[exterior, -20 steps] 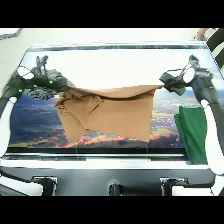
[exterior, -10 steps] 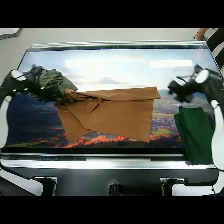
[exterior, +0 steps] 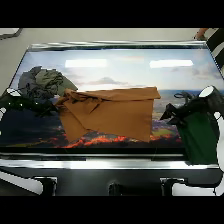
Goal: Fold the shirts.
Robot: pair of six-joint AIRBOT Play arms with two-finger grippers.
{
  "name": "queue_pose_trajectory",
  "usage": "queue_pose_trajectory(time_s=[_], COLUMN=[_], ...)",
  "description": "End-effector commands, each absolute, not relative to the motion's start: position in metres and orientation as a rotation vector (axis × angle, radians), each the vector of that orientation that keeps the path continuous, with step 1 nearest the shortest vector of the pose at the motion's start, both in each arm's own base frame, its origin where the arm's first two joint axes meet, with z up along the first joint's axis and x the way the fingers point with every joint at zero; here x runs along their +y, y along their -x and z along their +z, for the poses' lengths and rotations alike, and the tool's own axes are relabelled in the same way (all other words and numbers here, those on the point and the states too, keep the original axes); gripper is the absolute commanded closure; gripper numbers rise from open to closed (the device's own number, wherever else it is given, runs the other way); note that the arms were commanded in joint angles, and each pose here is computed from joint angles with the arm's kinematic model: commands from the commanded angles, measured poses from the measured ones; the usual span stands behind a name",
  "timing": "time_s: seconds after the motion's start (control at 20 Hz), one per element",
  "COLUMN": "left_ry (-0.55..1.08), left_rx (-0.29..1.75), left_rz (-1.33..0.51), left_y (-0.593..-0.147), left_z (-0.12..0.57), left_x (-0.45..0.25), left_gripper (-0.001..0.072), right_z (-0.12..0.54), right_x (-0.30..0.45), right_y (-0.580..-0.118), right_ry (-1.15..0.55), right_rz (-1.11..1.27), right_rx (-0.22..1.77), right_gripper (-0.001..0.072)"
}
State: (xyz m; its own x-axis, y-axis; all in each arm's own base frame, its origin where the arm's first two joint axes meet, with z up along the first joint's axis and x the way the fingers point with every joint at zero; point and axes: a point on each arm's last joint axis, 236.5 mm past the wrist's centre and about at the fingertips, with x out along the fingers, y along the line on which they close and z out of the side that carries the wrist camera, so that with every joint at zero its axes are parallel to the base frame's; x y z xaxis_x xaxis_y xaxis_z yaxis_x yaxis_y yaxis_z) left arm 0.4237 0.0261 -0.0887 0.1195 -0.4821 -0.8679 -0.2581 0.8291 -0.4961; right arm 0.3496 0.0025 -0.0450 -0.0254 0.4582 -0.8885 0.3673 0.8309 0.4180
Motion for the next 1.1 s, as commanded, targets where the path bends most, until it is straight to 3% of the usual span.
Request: queue_pose_trajectory(time_s=[0.0,0.05,0.2,0.35,0.5,0.75,0.8,0.85,0.9,1.05], left_ry=[0.674,0.674,0.676,0.674,0.673,0.662,0.657,0.653,0.643,0.537], left_rx=[1.432,1.431,1.448,1.459,1.481,1.473,1.469,1.466,1.462,1.324], left_rz=[-0.197,-0.208,-0.228,-0.237,-0.259,-0.275,-0.279,-0.286,-0.299,-0.352], left_y=[-0.434,-0.435,-0.435,-0.433,-0.427,-0.425,-0.424,-0.423,-0.422,-0.442], left_z=[-0.098,-0.099,-0.104,-0.105,-0.101,-0.087,-0.082,-0.077,-0.067,0.009], left_x=[0.019,0.016,0.004,0.000,-0.003,-0.005,-0.005,-0.006,-0.007,-0.003], left_gripper=[0.0253,0.0254,0.0349,0.0671,0.0681,0.0681,0.0681,0.0681,0.0683,0.0684], right_z=[-0.050,-0.055,-0.071,-0.088,-0.105,-0.116,-0.114,-0.112,-0.107,-0.056], right_x=[0.012,0.014,0.034,0.056,0.078,0.103,0.110,0.117,0.121,0.097], right_y=[-0.341,-0.339,-0.326,-0.305,-0.280,-0.288,-0.287,-0.285,-0.287,-0.336], right_ry=[-0.655,-0.640,-0.607,-0.582,-0.583,-0.682,-0.685,-0.688,-0.687,-0.547], right_rz=[0.117,0.113,0.133,0.155,0.178,0.150,0.164,0.182,0.204,0.274], right_rx=[1.659,1.668,1.710,1.777,1.840,1.786,1.791,1.798,1.791,1.571], right_gripper=[0.0240,0.0240,0.0223,0.0209,0.0208,0.0242,0.0368,0.0594,0.0677,0.0679])
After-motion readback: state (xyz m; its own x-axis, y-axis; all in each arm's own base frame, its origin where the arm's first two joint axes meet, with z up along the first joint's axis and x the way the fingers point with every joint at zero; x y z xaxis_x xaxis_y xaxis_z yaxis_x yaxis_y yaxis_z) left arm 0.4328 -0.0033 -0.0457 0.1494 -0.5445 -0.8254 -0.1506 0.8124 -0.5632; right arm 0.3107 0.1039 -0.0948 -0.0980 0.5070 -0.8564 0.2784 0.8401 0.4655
